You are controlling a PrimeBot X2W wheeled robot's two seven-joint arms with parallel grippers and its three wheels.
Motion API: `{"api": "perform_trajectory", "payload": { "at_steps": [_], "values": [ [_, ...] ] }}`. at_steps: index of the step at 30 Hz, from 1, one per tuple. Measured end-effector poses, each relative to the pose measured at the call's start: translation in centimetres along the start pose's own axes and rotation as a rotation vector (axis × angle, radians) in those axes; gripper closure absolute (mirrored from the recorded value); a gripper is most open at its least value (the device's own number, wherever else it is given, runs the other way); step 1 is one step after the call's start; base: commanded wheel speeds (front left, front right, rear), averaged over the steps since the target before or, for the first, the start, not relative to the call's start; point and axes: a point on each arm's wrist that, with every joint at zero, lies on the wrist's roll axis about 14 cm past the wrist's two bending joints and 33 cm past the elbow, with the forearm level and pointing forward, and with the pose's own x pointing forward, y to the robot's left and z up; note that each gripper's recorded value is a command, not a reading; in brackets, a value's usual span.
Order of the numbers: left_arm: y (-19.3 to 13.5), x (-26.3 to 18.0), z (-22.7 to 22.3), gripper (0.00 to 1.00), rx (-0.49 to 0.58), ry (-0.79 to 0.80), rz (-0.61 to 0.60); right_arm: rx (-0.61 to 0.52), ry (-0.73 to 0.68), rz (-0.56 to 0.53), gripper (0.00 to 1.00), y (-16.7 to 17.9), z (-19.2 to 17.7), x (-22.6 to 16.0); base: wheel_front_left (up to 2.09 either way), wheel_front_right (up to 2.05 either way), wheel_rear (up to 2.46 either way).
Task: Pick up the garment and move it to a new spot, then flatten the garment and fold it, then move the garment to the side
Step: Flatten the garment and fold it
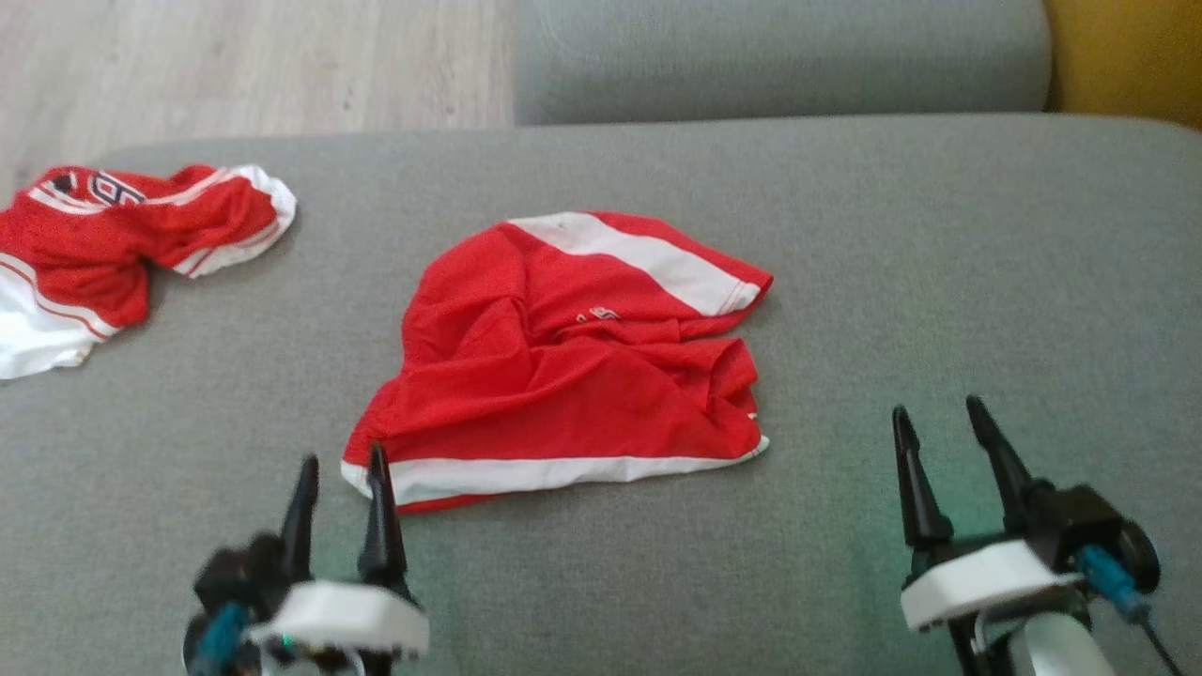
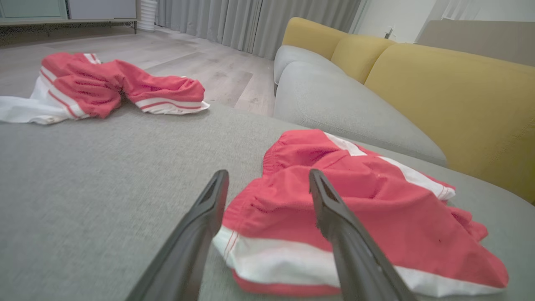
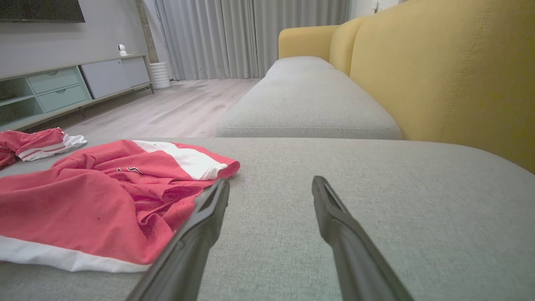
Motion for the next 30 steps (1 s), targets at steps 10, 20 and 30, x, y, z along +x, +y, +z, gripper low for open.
{"api": "perform_trajectory", "payload": {
  "at_steps": [10, 20, 30],
  "values": [
    [0.2, -4.2, -0.7, 0.00, 0.005, -0.013, 0.026, 0.029, 0.007, 0.053, 0.00, 2.2, -0.4, -1.8, 0.00, 0.00, 0.00],
    [0.3, -4.7, -0.6, 0.00, 0.011, -0.013, 0.040, 0.046, 0.028, 0.081, 0.00, 3.2, -1.0, -2.1, 0.00, 0.00, 0.00],
    [-0.3, -4.9, -1.0, 0.00, 0.026, 0.002, 0.015, 0.028, 0.028, 0.090, 0.00, 3.4, -1.0, -2.1, 0.00, 0.00, 0.00]
  ]
}}
